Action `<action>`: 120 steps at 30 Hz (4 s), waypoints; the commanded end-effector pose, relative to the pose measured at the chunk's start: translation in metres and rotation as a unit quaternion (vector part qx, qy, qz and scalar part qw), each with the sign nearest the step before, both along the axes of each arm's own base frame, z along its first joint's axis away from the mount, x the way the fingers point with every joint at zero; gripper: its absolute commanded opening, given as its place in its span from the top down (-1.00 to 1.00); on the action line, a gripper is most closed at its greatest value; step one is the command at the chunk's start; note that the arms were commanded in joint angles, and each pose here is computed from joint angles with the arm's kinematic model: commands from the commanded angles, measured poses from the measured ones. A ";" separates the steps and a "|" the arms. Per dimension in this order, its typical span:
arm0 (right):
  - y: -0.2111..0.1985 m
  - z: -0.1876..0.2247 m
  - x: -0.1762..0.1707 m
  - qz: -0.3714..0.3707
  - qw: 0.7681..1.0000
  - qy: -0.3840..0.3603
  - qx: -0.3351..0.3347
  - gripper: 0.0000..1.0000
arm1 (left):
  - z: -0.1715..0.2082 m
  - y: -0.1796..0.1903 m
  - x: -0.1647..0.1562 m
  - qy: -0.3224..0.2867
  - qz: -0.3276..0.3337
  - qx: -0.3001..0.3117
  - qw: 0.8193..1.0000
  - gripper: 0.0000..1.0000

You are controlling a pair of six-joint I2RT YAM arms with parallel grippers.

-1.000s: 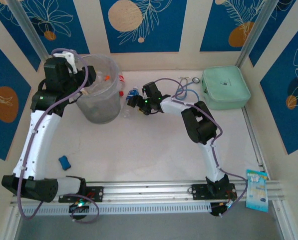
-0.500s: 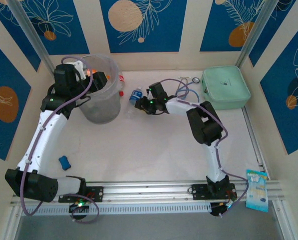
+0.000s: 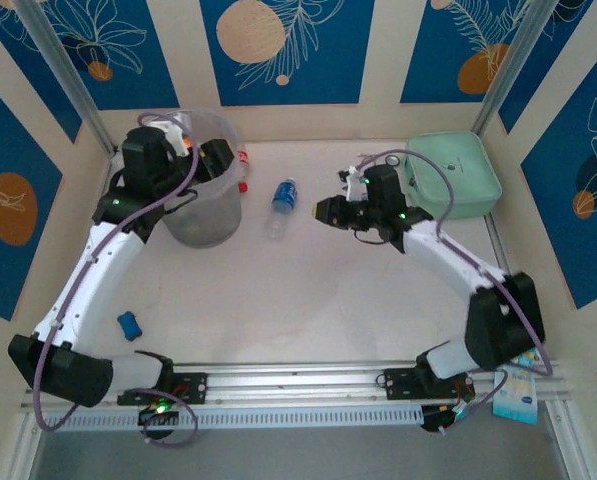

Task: Put the plastic bottles in the bin

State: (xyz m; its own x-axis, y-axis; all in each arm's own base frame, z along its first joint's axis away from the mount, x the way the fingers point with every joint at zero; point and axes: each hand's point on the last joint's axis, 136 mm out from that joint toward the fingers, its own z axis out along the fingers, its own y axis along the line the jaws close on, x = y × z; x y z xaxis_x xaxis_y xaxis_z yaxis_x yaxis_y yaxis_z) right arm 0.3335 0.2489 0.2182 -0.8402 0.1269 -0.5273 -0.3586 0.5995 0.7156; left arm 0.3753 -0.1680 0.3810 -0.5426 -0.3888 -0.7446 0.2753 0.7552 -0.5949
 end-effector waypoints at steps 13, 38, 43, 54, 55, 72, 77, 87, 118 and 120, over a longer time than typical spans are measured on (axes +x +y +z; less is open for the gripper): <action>0.003 -0.034 0.024 -0.079 0.993 0.046 -0.079 -0.57 | 0.013 -0.038 0.004 -0.043 -0.005 0.050 0.998 -0.69; 0.014 -0.161 0.076 -0.118 0.950 0.169 -0.235 -0.36 | -0.006 -0.010 -0.027 -0.031 0.019 0.102 0.994 -0.79; 0.006 -0.129 0.056 -0.090 0.962 0.131 -0.222 -0.14 | -0.003 -0.016 -0.028 -0.030 0.007 0.083 0.996 -0.79; 0.038 -0.022 -0.043 0.170 0.984 -0.039 0.031 0.23 | 0.005 -0.062 -0.029 -0.028 -0.081 -0.020 0.996 -0.93; 0.039 -0.017 -0.049 0.184 0.981 -0.046 0.047 0.31 | 0.000 -0.064 -0.027 -0.022 -0.084 -0.020 0.996 -0.95; 0.064 0.028 -0.075 0.217 0.954 -0.200 0.058 0.98 | -0.078 -0.121 -0.029 0.069 -0.149 -0.009 0.986 -0.75; 0.068 0.028 -0.072 0.214 0.955 -0.200 0.053 0.92 | -0.079 -0.125 -0.032 0.071 -0.154 -0.014 0.985 -0.22; 0.061 0.043 -0.072 0.211 0.952 -0.215 0.055 -0.64 | -0.039 -0.109 -0.023 0.015 -0.124 0.008 0.992 0.35; -0.018 0.022 -0.063 0.066 0.980 -0.187 0.006 -0.98 | 0.040 0.122 0.151 -0.207 0.268 0.137 0.931 1.00; -0.020 0.020 -0.061 0.062 0.980 -0.189 0.008 -0.98 | 0.027 0.123 0.153 -0.202 0.269 0.161 0.928 1.00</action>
